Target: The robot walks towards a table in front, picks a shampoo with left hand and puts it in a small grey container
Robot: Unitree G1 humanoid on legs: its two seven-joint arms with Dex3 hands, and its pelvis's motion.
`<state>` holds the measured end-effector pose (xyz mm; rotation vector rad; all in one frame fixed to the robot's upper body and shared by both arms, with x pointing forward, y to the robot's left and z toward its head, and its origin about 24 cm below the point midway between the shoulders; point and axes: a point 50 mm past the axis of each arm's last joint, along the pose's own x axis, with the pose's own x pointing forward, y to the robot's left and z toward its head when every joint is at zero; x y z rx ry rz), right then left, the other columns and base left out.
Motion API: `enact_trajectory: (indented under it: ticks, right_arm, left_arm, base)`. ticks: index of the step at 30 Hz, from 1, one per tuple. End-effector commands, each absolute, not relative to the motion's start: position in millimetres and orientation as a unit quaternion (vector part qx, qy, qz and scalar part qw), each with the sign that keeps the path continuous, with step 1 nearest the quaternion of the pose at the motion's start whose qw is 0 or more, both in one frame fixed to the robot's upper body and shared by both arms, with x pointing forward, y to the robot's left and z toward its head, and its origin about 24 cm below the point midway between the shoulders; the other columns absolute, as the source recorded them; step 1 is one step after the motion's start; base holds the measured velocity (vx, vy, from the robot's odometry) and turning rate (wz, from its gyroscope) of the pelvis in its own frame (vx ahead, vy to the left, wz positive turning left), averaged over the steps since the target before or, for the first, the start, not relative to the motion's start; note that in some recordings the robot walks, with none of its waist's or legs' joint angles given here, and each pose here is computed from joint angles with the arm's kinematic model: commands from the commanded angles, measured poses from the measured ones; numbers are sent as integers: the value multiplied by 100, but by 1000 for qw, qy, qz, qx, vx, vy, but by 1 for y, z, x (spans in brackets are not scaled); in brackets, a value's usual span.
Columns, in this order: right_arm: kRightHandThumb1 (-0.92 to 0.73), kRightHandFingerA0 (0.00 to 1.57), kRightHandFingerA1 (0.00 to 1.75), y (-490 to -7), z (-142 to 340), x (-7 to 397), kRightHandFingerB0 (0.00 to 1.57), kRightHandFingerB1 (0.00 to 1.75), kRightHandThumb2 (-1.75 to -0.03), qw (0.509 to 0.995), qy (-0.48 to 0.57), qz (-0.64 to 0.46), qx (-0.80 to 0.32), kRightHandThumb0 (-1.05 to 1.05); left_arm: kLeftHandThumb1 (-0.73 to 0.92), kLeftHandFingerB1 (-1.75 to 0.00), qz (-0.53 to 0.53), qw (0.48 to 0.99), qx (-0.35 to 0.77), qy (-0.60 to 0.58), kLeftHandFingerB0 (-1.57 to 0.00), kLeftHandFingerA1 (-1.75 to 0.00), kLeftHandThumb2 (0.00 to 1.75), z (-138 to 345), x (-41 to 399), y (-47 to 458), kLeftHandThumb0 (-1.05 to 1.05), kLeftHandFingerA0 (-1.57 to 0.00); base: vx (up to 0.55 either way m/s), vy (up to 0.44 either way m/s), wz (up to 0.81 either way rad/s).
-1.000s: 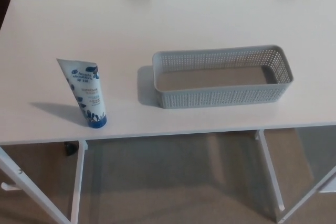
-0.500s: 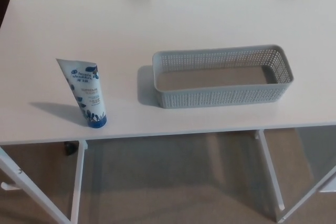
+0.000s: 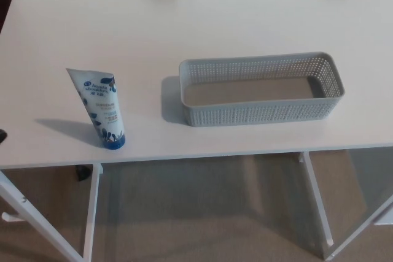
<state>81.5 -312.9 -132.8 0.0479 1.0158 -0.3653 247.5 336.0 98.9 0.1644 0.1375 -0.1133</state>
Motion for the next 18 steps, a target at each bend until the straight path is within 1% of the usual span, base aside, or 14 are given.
enact_trajectory:
  ticks: [1,8,10,12,16,18]
  right_arm:
    - [-71,68,48,-318,-131,78,50,41,-61,858,482,-177,10,-22]
    - [-65,71,50,-318,-131,76,51,41,-59,858,482,-175,10,-25]
    - [-66,71,50,-318,-131,77,51,41,-59,857,483,-178,15,-26]
    - [-71,67,49,-317,-131,78,50,42,-61,859,480,-175,12,-22]
    - [-71,67,48,-317,-130,79,49,41,-61,862,477,-171,15,-21]
    - [-72,66,48,-317,-130,80,50,41,-61,861,479,-170,12,-20]
  left_arm:
    - [31,-12,-42,990,75,109,0,-20,66,83,247,332,-44,0]
    - [31,-15,-60,988,78,118,0,-23,67,71,251,312,-44,0]
    - [31,-15,-63,988,73,122,0,-22,67,70,252,308,-44,0]
    - [30,-15,-73,987,69,122,0,-23,67,68,256,301,-44,0]
    - [30,-17,-80,987,61,126,0,-26,67,64,259,291,-42,0]
    - [31,-16,-84,986,64,128,0,-26,68,61,260,285,-45,-1]
  base:
    - [0,0,0]
    - [0,0,0]
    - [0,0,0]
    - [0,0,0]
    - [0,0,0]
    - [0,0,0]
